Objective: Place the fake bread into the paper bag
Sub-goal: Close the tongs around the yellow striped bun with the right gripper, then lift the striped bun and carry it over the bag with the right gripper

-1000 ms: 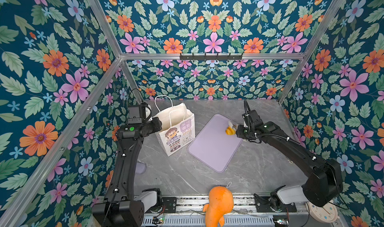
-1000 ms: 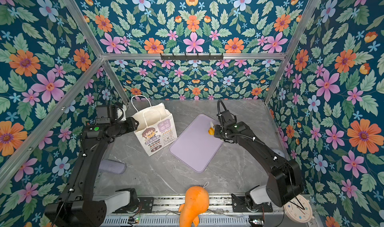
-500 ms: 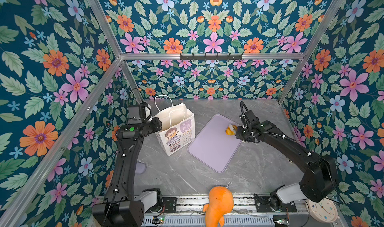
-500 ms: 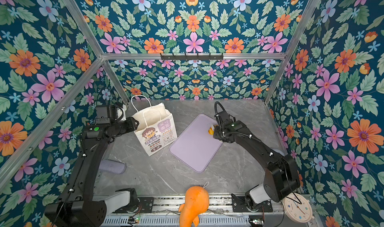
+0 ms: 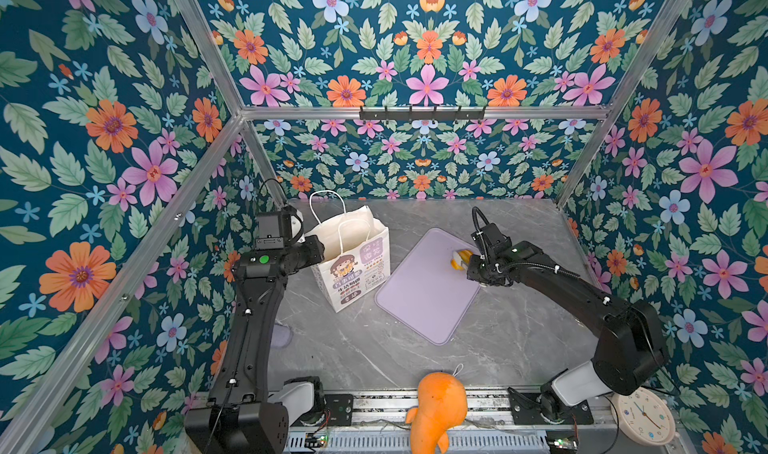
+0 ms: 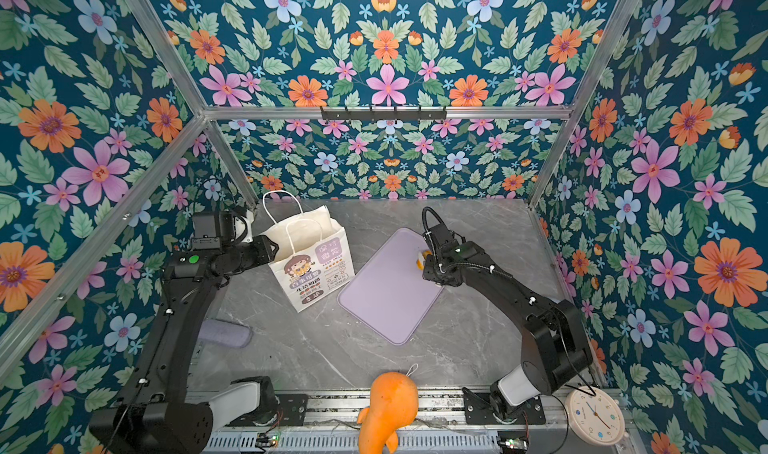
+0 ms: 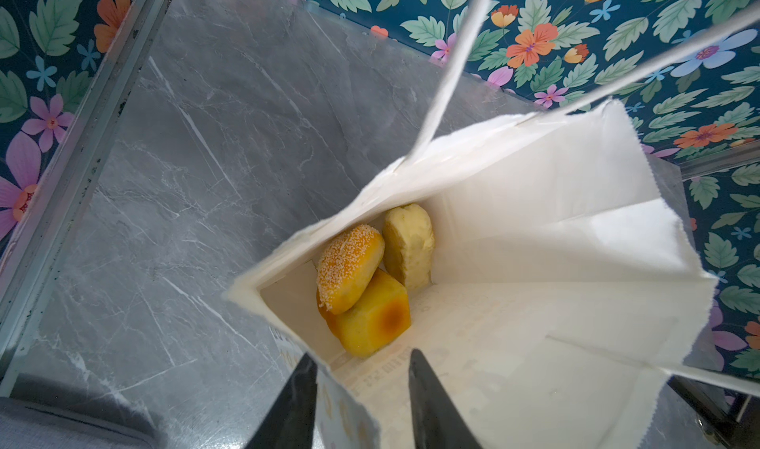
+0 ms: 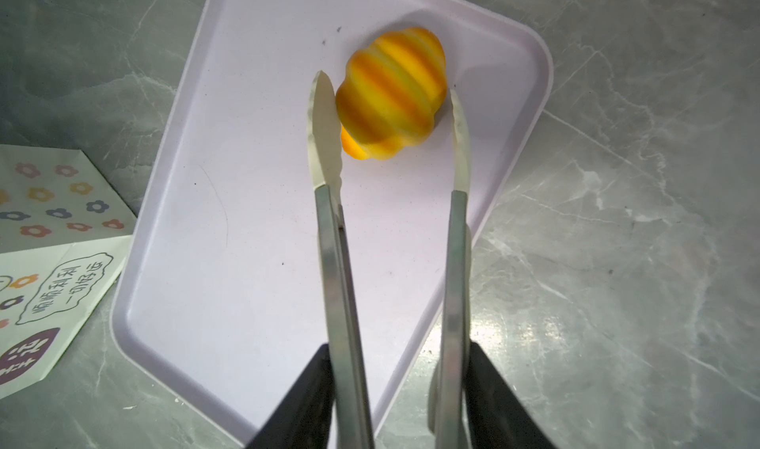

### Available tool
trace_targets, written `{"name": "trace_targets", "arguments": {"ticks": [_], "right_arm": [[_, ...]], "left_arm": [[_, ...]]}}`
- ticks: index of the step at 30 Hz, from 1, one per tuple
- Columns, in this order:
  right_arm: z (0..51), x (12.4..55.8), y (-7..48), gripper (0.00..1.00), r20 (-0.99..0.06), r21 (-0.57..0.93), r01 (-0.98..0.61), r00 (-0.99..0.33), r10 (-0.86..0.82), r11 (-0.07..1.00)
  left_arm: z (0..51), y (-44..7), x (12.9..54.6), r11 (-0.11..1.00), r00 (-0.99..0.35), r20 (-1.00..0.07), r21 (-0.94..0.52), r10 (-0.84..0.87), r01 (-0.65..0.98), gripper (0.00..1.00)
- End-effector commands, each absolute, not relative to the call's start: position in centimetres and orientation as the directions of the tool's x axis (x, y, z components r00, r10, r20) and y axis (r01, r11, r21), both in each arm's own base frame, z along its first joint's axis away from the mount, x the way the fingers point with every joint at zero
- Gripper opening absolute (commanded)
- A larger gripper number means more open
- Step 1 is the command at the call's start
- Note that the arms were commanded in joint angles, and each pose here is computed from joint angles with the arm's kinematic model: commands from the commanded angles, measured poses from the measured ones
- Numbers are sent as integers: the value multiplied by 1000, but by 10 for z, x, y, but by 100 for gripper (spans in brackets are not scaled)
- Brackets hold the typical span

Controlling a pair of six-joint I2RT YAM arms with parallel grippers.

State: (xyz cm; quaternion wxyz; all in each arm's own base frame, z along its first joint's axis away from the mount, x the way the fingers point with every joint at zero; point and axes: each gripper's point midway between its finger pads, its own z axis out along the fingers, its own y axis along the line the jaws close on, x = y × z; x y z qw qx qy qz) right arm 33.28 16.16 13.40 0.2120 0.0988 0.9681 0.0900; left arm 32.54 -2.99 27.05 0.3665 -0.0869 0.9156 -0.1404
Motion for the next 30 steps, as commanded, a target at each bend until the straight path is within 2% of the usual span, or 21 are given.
{"name": "trace_targets", "arguments": {"ticks": [1,8,16,24,30], "right_arm": [[135,342,161,49,-418,207,166,-876,240,964],[127,346,166,46,-401,202,159,-887,230,966],[135,346,169,32,-416,225,138,-882,223,965],[148,344,173,31,-422,252,114,-881,215,961],[177,341,182,29,-457,299,40,-871,180,953]], "left_arm": [[274,-31,327,946,-705,-662,-323,-255,-39,38],[272,-31,327,946,-707,-659,-322,-255,-41,38],[273,-32,326,945,-706,-661,-324,-255,-39,38],[272,-33,327,943,-707,-659,-332,-256,-32,38],[272,-33,327,943,-707,-659,-330,-254,-32,38]]}}
